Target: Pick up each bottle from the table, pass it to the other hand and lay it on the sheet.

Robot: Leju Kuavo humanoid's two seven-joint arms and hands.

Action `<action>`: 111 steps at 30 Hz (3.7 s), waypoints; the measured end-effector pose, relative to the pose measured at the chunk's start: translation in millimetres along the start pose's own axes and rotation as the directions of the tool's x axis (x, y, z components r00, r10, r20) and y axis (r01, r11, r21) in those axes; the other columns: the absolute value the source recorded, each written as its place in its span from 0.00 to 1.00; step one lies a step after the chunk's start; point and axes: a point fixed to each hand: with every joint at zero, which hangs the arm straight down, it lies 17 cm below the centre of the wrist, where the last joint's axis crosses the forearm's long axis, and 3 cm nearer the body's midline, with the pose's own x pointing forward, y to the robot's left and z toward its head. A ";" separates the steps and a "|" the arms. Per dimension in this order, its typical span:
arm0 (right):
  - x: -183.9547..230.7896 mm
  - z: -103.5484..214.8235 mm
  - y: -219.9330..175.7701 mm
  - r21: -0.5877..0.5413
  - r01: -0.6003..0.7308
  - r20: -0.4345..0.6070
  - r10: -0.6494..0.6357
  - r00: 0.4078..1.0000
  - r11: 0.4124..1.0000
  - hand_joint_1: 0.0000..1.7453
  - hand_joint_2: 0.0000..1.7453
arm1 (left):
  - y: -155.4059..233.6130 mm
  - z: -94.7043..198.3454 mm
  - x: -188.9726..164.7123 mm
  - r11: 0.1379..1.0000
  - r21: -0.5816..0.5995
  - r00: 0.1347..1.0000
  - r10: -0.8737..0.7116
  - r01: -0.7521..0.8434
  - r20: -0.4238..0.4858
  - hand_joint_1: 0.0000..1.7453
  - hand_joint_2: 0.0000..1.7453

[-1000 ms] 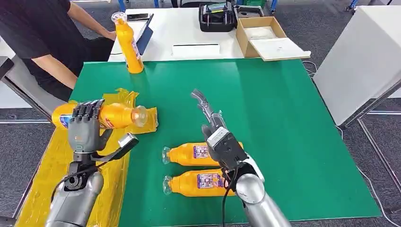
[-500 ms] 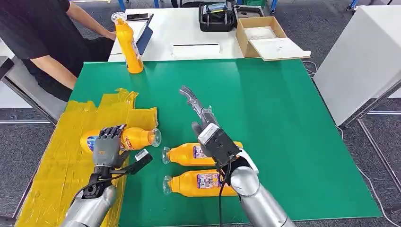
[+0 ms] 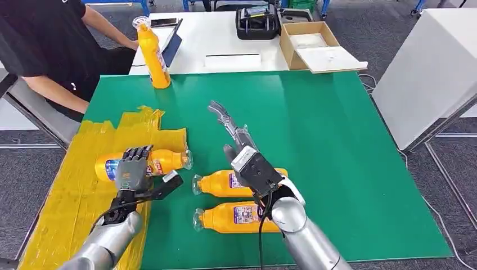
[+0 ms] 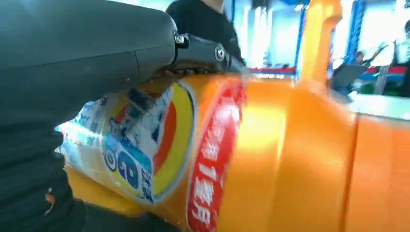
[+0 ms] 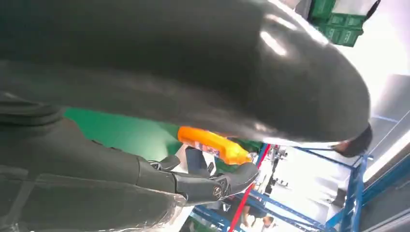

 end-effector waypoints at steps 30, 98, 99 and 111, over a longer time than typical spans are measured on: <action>-77.9 127.8 27.4 0.213 -0.331 -0.179 0.370 0.912 0.919 0.00 1.00 | 71.3 3.7 -88.2 0.216 0.359 0.239 0.971 -0.908 0.020 0.00 0.00; -185.7 308.5 29.2 0.450 -0.380 -0.607 0.589 0.533 0.808 0.00 1.00 | 180.3 63.7 3.4 0.028 0.171 0.089 0.927 -0.985 0.364 0.00 0.00; -186.6 311.5 28.3 0.453 -0.382 -0.608 0.592 0.528 0.806 0.00 1.00 | 179.9 65.8 1.9 0.026 0.173 0.088 0.928 -0.985 0.362 0.00 0.00; -197.4 328.2 30.3 0.479 -0.349 -0.618 0.592 0.517 0.805 0.63 1.00 | 179.4 73.9 1.6 0.037 0.174 0.098 0.929 -0.984 0.356 0.00 0.00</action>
